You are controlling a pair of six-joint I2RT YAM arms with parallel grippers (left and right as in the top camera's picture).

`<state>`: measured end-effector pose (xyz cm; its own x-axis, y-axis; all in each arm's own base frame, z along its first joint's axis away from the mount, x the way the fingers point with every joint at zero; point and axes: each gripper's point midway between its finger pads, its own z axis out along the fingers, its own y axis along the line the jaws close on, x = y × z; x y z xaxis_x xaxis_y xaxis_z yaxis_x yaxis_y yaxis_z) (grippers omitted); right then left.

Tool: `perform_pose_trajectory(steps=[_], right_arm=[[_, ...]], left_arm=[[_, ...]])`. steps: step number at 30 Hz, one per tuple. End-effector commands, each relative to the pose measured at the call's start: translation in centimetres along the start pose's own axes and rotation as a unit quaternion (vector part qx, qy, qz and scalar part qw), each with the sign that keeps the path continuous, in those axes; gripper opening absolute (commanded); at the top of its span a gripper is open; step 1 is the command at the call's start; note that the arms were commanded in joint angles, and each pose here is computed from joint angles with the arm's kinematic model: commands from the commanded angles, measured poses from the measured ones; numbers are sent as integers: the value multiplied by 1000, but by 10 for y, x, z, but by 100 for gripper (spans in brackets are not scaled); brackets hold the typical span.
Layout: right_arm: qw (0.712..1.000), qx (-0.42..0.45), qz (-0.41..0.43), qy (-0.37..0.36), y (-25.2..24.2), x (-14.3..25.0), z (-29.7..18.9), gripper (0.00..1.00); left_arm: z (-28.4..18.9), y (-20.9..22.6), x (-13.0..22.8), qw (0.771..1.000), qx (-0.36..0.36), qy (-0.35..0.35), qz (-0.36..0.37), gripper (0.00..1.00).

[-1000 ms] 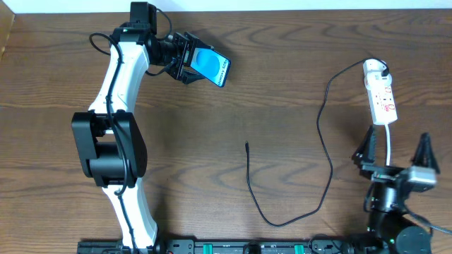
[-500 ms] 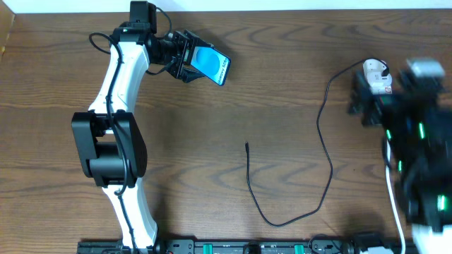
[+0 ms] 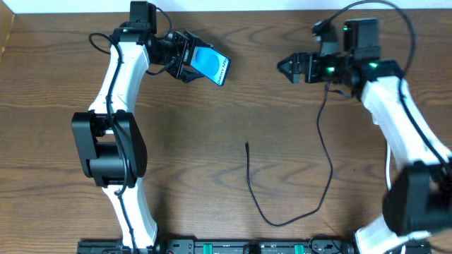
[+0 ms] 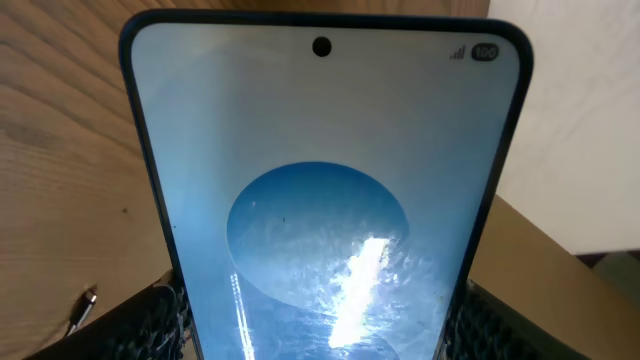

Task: Plug charger to phone and switch on socket
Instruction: 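Move the right gripper toward the phone held by the left gripper, then grasp the phone's top edge with the right gripper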

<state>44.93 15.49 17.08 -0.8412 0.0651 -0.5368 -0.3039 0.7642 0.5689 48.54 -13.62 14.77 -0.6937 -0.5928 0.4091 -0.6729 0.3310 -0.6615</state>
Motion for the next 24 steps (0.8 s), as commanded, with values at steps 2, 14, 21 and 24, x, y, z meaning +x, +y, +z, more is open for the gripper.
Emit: perform_pose_trajectory(steps=[2, 14, 21, 24], right_arm=[[993, -79, 85, 23, 16, 2, 24, 99], [978, -192, 57, 61, 49, 19, 64, 99], [976, -206, 32, 58, 66, 20, 71, 97], [977, -203, 26, 57, 70, 21, 74, 95]], left_arm=[[-10, -11, -2, 999, 1, -35, -6, 8], [16, 0, -4, 988, -63, -134, -49, 7], [33, -3, 17, 985, -64, -123, -98, 7], [40, -5, 27, 985, -64, -112, -113, 7]])
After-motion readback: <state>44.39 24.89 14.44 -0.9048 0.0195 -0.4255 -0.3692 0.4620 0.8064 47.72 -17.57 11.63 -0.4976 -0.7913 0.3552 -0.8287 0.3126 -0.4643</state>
